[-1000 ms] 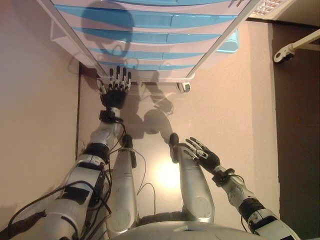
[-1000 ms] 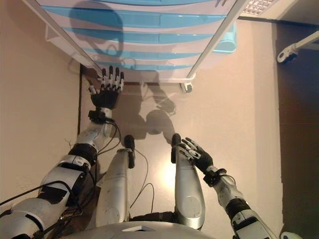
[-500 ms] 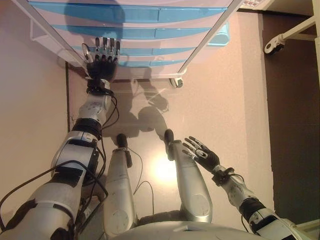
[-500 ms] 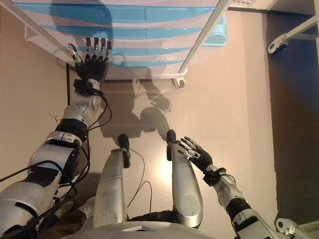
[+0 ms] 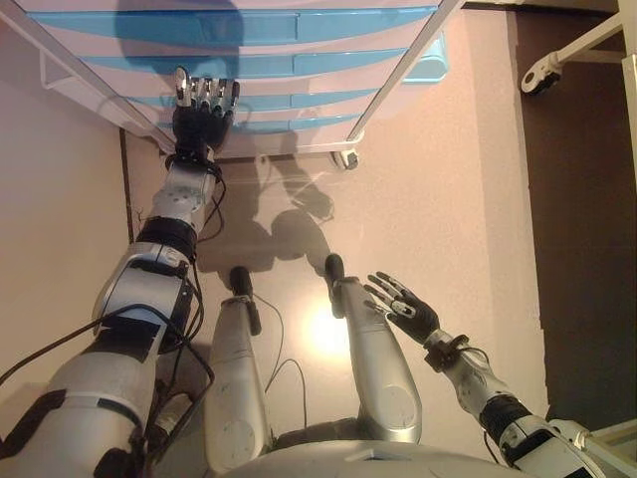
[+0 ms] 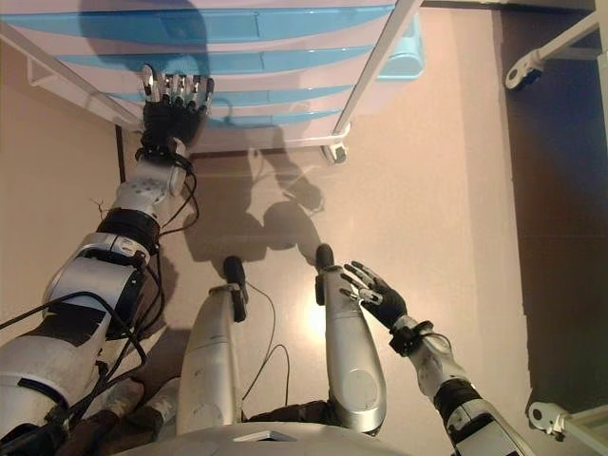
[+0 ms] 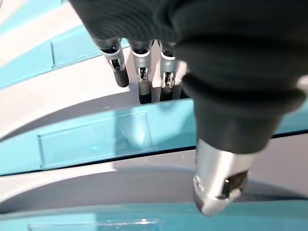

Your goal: Open the drawer and pick up the medicine

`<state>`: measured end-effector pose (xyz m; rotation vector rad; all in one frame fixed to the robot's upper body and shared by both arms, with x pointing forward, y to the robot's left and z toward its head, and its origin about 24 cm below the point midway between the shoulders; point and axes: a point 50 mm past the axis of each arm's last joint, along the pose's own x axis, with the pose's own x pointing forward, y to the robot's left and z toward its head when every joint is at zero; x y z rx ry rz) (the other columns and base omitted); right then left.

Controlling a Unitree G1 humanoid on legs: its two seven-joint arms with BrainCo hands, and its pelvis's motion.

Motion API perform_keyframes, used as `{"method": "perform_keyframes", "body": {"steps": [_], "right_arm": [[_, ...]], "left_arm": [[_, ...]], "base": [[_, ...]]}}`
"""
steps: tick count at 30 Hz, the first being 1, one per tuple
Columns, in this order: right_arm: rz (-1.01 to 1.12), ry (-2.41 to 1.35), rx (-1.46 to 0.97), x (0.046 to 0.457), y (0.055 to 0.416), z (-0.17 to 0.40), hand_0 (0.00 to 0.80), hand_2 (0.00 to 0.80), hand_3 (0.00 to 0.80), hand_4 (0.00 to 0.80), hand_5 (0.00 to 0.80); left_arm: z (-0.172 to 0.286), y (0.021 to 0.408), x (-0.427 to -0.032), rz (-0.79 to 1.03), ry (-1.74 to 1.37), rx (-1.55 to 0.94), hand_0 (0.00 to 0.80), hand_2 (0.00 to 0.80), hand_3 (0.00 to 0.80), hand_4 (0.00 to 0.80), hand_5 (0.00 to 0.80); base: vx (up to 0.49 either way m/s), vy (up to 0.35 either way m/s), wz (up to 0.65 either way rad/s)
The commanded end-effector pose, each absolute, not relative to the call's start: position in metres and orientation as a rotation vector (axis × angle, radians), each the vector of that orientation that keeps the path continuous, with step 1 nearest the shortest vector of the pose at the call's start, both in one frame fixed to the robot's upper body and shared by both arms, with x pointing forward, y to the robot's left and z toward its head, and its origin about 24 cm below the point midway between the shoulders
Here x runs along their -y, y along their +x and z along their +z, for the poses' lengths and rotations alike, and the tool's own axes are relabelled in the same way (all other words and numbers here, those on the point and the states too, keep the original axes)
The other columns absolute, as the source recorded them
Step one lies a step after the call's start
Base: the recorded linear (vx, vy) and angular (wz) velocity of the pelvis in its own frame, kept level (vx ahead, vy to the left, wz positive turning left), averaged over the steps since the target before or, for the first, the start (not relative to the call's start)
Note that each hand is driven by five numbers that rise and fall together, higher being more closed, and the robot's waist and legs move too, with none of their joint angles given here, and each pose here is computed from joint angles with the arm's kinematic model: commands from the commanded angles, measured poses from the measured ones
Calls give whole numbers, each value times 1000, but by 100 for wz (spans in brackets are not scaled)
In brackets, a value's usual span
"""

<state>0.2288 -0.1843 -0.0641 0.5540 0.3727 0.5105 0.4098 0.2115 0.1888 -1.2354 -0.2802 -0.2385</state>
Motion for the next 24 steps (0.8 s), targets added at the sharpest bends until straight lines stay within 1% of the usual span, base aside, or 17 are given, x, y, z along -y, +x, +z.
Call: {"method": "perform_keyframes", "body": {"steps": [1, 2, 3, 4, 5, 6, 11, 15, 20, 24], "right_arm": [[549, 538, -518, 190, 186, -88, 0, 0, 0, 0, 0], [551, 537, -518, 190, 186, -88, 0, 0, 0, 0, 0], [552, 535, -517, 190, 185, -88, 0, 0, 0, 0, 0], [553, 535, -517, 190, 185, -88, 0, 0, 0, 0, 0], [552, 538, -517, 189, 184, -89, 0, 0, 0, 0, 0], [551, 540, -517, 189, 183, -89, 0, 0, 0, 0, 0], [558, 538, -512, 188, 182, -89, 0, 0, 0, 0, 0], [557, 531, -511, 186, 182, -89, 0, 0, 0, 0, 0], [556, 531, -509, 186, 183, -89, 0, 0, 0, 0, 0], [555, 529, -497, 183, 184, -88, 0, 0, 0, 0, 0]], "left_arm": [[240, 413, -211, -369, -1191, 428, 0, 0, 0, 0, 0], [242, 412, -211, -390, -1184, 450, 0, 0, 0, 0, 0], [244, 411, -212, -401, -1171, 474, 82, 82, 82, 82, 82], [245, 410, -212, -409, -1158, 488, 257, 257, 257, 257, 257], [248, 409, -211, -429, -1147, 505, 690, 690, 690, 690, 690], [249, 409, -210, -441, -1130, 512, 800, 800, 800, 800, 800], [252, 406, -209, -484, -1110, 536, 800, 800, 800, 800, 800], [246, 404, -209, -509, -1120, 552, 800, 800, 800, 800, 800], [234, 403, -213, -512, -1159, 548, 800, 800, 800, 800, 800], [211, 400, -215, -503, -1189, 525, 800, 800, 800, 800, 800]], "base": [[0, 0, 0], [0, 0, 0], [0, 0, 0], [0, 0, 0], [0, 0, 0], [0, 0, 0], [-2, -4, -1], [-7, -8, -2], [-5, -13, 0], [-39, -49, 1]]}}
